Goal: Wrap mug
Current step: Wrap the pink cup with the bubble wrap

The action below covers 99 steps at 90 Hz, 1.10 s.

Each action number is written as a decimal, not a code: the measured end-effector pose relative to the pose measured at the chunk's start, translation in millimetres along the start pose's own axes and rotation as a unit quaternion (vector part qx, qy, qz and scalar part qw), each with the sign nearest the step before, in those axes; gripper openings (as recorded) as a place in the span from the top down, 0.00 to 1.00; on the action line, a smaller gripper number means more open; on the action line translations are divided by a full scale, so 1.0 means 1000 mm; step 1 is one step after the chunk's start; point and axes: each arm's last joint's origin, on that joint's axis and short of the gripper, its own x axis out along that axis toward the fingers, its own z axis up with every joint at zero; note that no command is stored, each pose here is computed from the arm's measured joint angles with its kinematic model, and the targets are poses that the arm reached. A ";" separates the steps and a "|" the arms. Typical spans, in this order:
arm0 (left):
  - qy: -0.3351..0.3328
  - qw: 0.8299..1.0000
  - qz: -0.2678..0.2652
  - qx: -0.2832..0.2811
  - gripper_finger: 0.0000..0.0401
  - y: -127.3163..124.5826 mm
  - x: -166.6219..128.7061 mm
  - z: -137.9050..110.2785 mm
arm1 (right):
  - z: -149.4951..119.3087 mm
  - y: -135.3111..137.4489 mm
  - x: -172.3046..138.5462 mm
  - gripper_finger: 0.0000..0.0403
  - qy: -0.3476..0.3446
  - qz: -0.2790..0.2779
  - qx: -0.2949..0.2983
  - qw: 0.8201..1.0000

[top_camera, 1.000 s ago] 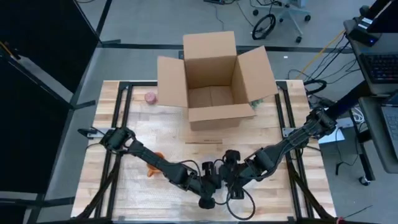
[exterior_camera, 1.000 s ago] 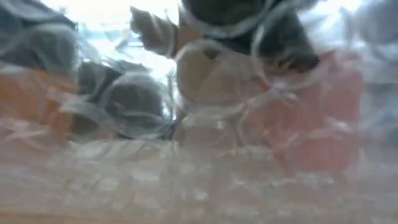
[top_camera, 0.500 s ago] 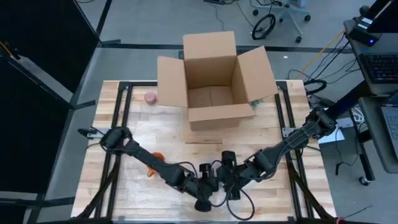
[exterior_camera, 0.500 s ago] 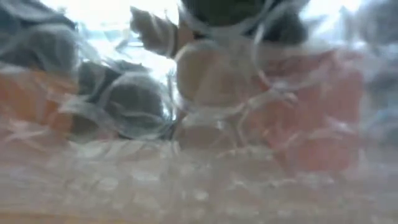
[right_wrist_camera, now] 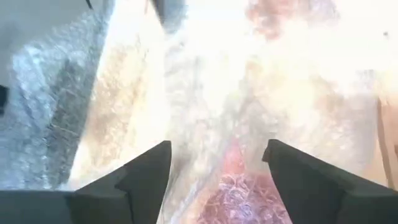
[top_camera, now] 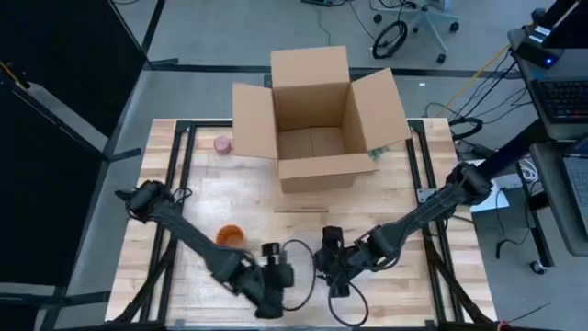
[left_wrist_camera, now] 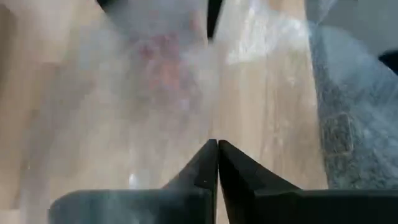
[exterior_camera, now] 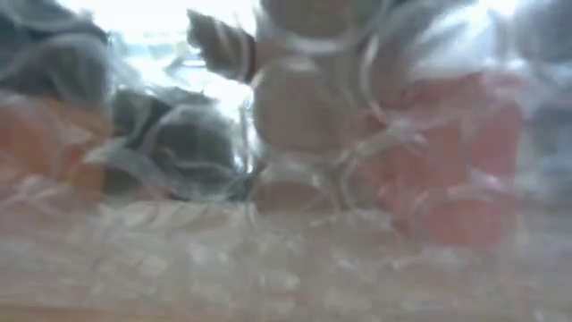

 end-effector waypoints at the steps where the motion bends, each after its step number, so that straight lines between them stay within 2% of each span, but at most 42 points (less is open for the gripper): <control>1: -0.007 1.000 0.003 -0.001 1.00 -0.001 -0.002 0.001 | 0.000 0.000 0.001 0.38 0.001 0.000 -0.001 1.000; 18: -0.110 0.992 0.057 0.001 1.00 -0.003 -0.019 0.013 | -0.005 0.002 0.015 0.38 0.015 -0.005 -0.004 1.000; 35: -0.188 0.981 0.032 0.029 1.00 -0.011 -0.024 0.030 | -0.008 0.002 0.021 0.38 0.026 -0.010 -0.008 1.000; 46: -0.222 0.973 0.034 0.058 1.00 -0.017 -0.032 0.035 | -0.008 0.002 0.021 0.38 0.027 -0.010 -0.009 1.000; 52: -0.235 0.970 0.037 0.056 1.00 -0.017 -0.037 0.037 | -0.008 0.002 0.021 0.38 0.027 -0.010 -0.011 1.000; 60: -0.232 0.970 0.044 0.057 1.00 -0.015 -0.036 0.037 | -0.007 0.003 0.020 0.38 0.022 -0.008 -0.010 1.000; 79: -0.180 0.980 0.073 0.043 1.00 -0.001 0.016 0.035 | -0.010 0.002 0.021 0.38 0.031 -0.013 -0.024 0.999; 99: -0.140 0.986 0.076 0.041 1.00 -0.001 0.036 0.026 | -0.013 0.001 0.021 0.38 0.046 -0.021 -0.023 0.998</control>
